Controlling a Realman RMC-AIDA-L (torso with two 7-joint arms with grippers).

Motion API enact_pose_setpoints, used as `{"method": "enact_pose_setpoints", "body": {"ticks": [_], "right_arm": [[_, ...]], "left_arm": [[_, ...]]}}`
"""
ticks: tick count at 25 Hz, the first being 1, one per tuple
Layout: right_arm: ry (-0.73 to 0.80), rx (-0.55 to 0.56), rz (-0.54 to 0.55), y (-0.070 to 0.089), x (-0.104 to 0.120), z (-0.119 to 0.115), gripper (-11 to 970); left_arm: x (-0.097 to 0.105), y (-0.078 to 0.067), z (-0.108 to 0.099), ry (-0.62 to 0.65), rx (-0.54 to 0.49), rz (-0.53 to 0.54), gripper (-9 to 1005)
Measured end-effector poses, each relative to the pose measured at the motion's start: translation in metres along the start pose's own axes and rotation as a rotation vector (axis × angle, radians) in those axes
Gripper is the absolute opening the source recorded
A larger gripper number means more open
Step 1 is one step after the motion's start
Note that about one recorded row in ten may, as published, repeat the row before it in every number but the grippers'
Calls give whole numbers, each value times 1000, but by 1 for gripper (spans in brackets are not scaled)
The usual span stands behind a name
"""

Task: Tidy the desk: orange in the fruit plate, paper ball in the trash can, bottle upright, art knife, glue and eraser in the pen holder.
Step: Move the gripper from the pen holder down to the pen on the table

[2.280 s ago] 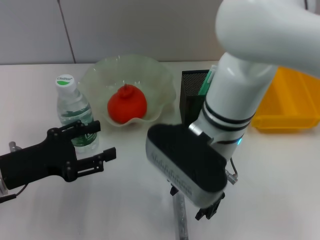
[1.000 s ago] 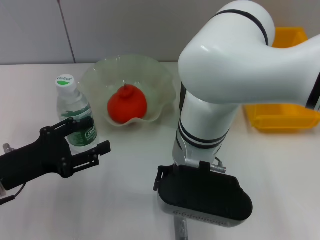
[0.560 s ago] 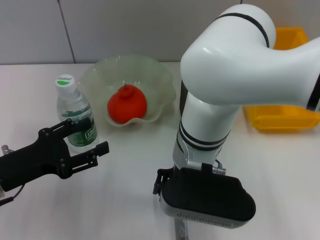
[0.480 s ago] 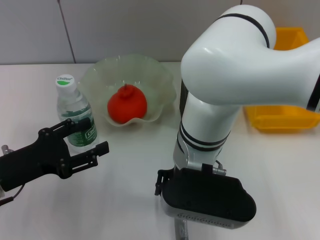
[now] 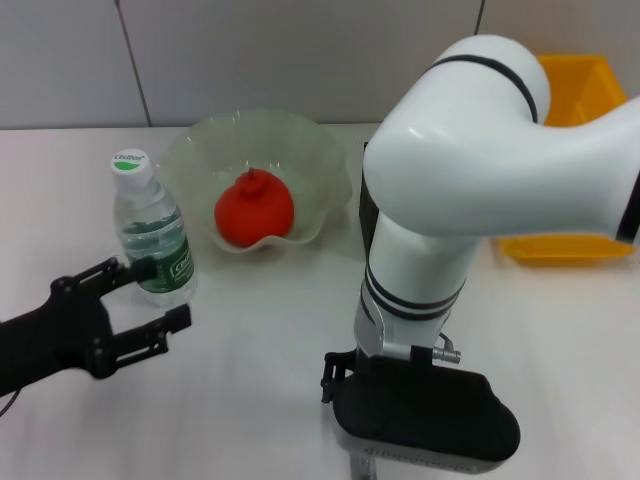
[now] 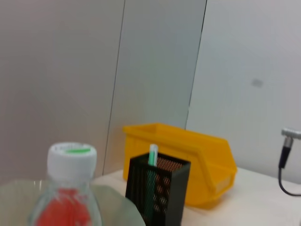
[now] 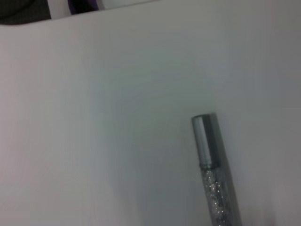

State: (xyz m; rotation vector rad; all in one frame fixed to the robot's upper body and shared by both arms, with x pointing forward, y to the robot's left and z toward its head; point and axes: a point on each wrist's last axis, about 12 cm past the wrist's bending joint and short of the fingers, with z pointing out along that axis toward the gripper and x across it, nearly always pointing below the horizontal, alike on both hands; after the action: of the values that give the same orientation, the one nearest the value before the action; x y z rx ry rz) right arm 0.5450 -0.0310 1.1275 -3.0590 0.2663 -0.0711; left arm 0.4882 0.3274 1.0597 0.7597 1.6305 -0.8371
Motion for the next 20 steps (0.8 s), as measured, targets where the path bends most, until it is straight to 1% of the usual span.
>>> {"method": "enact_pose_setpoints", "body": {"ticks": [2, 3, 6, 7, 8, 12, 20], "right_arm": [[7, 3, -5, 0, -2, 2, 553], [10, 8, -9, 0, -3, 2, 549], [10, 9, -13, -1, -4, 2, 536], [11, 12, -15, -1, -4, 2, 532], [13, 14, -17, -2, -4, 2, 528], [16, 18, -22, -3, -5, 1, 512], [19, 10, -22, -3, -3, 0, 478]], "left_arm": [[1, -1, -8, 13, 11, -7, 805], [2, -2, -15, 19, 20, -11, 805], [2, -3, -19, 20, 26, -14, 805], [3, -6, -25, 19, 32, -29, 805], [4, -7, -27, 17, 33, -36, 805], [3, -8, -27, 6, 37, -41, 805], [1, -7, -22, 1, 43, -38, 805]]}}
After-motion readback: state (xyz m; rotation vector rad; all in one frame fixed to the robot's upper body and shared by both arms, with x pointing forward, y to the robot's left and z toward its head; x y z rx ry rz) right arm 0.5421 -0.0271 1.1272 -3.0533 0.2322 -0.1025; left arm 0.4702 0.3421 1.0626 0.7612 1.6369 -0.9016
